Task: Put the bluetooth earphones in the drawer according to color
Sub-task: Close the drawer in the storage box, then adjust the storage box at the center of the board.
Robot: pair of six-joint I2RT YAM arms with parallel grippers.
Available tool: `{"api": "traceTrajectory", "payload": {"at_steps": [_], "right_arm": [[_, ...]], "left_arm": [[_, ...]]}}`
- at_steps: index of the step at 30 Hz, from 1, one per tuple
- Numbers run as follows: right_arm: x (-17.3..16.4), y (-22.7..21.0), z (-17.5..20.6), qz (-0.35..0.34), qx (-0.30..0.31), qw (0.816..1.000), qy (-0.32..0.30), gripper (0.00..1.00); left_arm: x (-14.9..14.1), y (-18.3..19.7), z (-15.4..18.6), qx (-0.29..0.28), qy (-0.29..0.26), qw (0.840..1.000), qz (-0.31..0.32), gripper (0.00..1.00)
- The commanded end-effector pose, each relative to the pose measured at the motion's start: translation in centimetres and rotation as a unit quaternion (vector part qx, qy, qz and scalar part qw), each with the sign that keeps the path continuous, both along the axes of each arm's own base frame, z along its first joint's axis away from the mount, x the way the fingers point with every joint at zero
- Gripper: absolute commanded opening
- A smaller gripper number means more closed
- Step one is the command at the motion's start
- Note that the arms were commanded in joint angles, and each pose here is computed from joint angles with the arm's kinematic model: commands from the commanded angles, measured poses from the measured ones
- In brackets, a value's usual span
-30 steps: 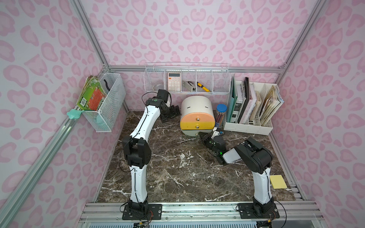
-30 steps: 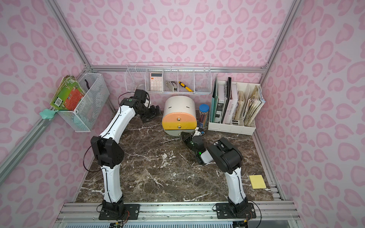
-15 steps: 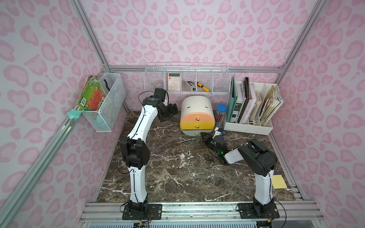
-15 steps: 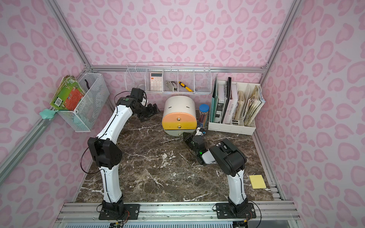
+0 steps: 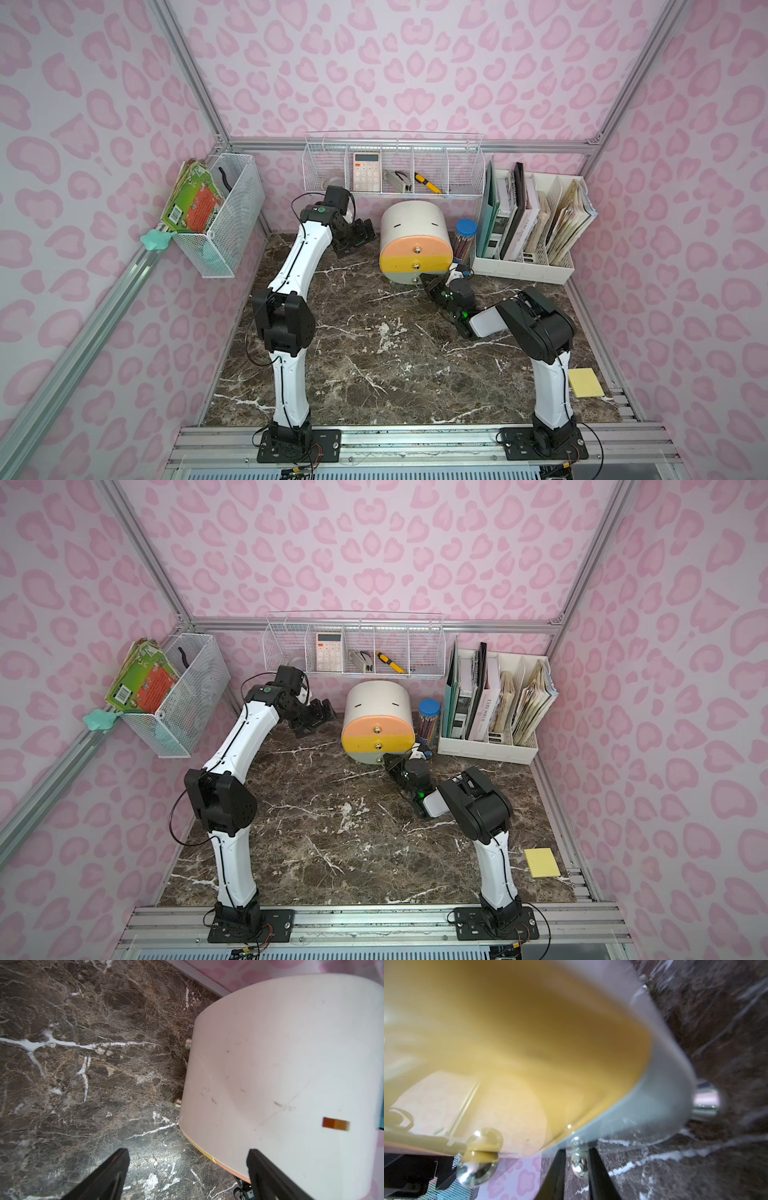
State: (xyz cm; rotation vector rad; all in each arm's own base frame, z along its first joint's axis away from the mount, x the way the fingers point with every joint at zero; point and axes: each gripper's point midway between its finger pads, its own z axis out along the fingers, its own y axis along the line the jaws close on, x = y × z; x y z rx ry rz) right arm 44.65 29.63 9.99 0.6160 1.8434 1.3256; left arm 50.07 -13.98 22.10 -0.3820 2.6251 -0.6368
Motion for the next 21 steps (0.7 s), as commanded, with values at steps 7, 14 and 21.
{"api": "traceTrajectory", "payload": {"at_steps": [7,14,21], "right_arm": [[-4.8,-1.4,6.2,0.032,-0.052,0.997,-0.046,0.3],[-4.3,-3.0,11.9,0.07,-0.122,0.987,-0.075,0.5],[-0.3,-4.7,16.1,0.096,-0.16,0.978,-0.095,0.75]], "left_arm": [[-0.3,2.0,0.7,-0.032,0.005,0.999,0.017,0.94],[1.4,1.8,1.5,-0.093,-0.014,0.996,0.011,0.99],[3.5,0.6,0.9,-0.149,-0.014,0.989,0.005,0.99]]}}
